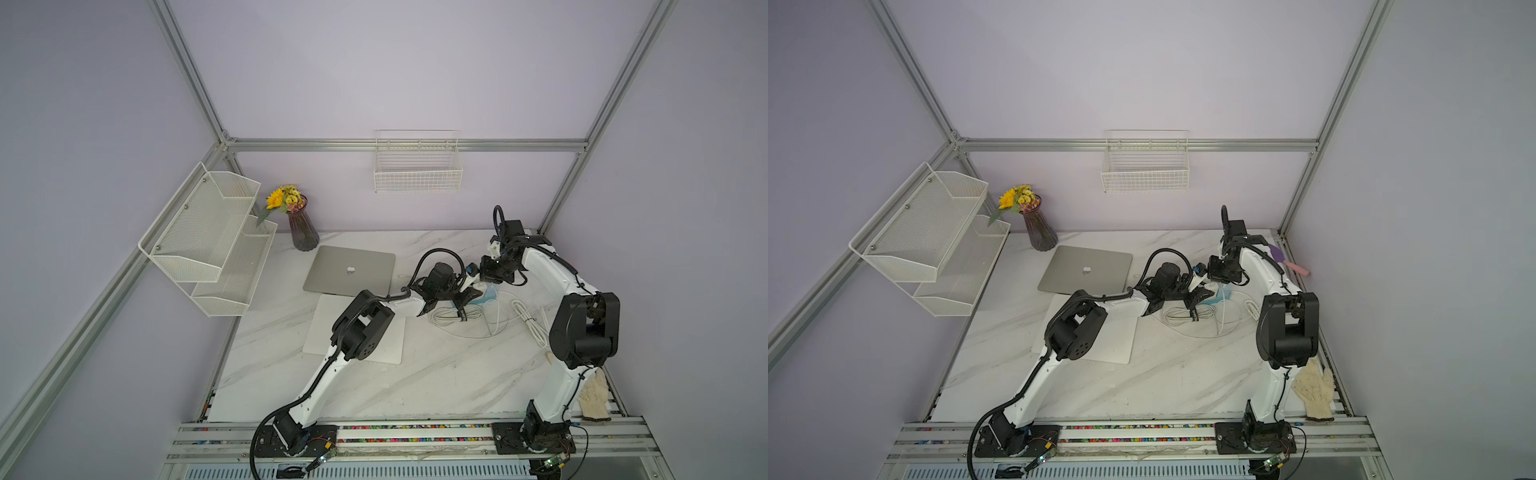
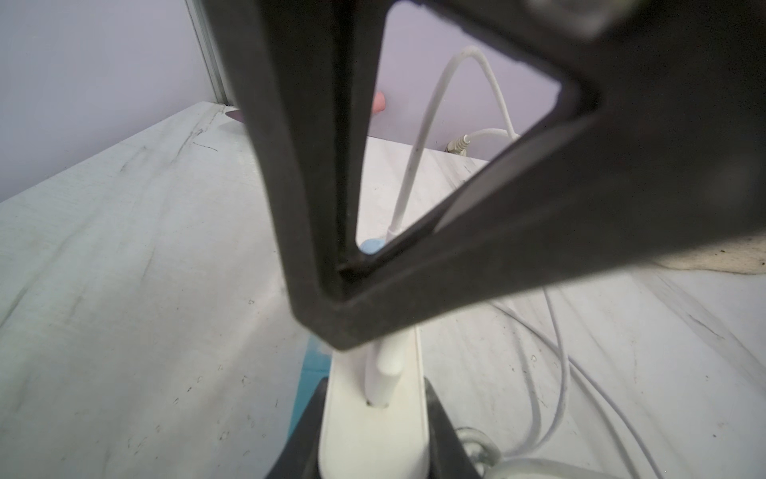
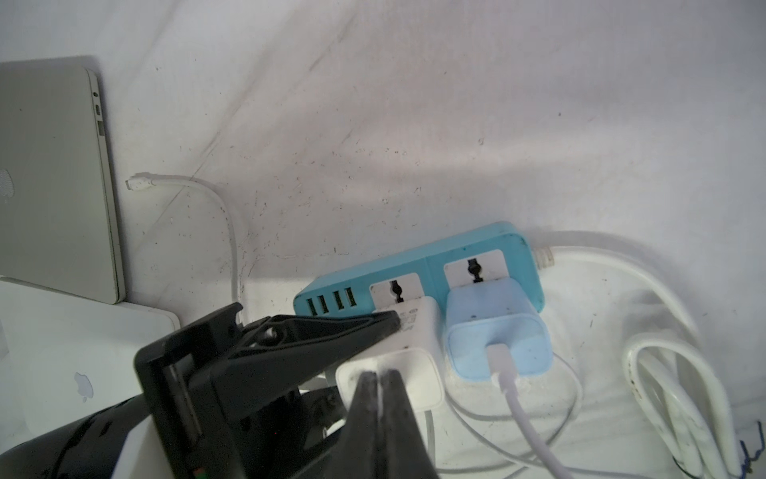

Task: Unplug the laptop charger
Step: Remove the charging cable from the plug.

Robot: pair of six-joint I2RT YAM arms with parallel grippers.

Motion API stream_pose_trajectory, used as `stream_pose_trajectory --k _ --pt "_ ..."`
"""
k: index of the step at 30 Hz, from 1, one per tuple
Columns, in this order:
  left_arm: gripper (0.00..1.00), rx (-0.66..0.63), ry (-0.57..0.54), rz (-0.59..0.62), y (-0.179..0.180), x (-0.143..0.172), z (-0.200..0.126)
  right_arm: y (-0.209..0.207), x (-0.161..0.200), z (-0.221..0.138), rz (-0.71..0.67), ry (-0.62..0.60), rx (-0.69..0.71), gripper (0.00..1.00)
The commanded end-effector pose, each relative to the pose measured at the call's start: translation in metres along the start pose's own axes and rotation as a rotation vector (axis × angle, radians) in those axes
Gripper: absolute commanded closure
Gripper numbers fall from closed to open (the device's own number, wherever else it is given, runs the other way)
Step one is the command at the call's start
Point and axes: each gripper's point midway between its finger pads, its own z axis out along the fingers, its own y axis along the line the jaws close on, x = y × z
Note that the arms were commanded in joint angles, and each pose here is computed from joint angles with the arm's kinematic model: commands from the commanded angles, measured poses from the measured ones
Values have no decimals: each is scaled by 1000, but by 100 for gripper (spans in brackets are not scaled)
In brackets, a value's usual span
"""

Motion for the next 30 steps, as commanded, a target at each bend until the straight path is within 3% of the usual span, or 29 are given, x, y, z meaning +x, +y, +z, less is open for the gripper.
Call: stream_pose_trajectory --k 1,16,30 --pt "100 146 544 96 -78 205 2 50 -45 -56 10 -213 -90 100" --pt "100 238 601 116 -91 237 7 55 -46 -70 19 -227 -90 100" --pt "100 250 675 131 -94 253 12 57 -65 -111 29 -322 -108 100"
